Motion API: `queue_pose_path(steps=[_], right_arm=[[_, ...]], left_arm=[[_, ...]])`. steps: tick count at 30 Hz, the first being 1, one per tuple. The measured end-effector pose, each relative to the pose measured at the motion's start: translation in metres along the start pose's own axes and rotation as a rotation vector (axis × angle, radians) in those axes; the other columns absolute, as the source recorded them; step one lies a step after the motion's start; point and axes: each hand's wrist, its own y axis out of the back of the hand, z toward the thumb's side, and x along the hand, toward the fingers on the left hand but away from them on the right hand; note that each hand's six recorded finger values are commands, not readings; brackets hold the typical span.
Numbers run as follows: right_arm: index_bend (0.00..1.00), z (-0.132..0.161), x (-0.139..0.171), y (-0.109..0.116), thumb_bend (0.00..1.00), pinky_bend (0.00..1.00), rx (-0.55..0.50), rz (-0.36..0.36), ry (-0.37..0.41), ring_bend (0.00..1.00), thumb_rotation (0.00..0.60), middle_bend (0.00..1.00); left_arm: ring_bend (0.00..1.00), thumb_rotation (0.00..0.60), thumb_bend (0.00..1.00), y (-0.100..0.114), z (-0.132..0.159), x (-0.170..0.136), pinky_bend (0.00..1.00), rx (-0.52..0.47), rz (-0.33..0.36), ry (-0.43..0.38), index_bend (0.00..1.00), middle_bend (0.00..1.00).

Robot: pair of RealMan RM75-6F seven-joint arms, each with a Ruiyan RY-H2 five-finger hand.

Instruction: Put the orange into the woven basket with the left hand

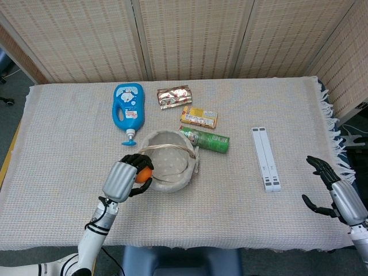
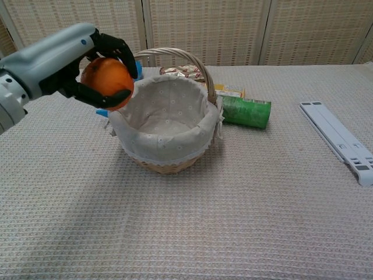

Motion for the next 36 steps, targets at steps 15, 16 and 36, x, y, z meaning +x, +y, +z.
queue_pose_path(steps=[15, 16, 36], right_arm=[[0.02, -0.001, -0.003, -0.001, 0.26, 0.24, 0.000, 0.008, -0.005, 0.00, 0.600, 0.02], [0.02, -0.001, -0.003, 0.000, 0.26, 0.24, -0.001, 0.007, -0.005, 0.00, 0.600, 0.02], [0.02, -0.002, -0.005, -0.003, 0.26, 0.25, 0.003, 0.014, -0.014, 0.00, 0.600, 0.02]], left_arm=[[0.44, 0.600, 0.42, -0.035, -0.008, 0.036, 0.78, 0.082, 0.019, 0.046, 0.29, 0.34], [0.41, 0.600, 0.42, -0.036, -0.008, 0.036, 0.73, 0.078, 0.015, 0.046, 0.24, 0.29], [0.13, 0.600, 0.34, -0.032, -0.010, 0.023, 0.25, -0.025, -0.142, 0.050, 0.00, 0.06]])
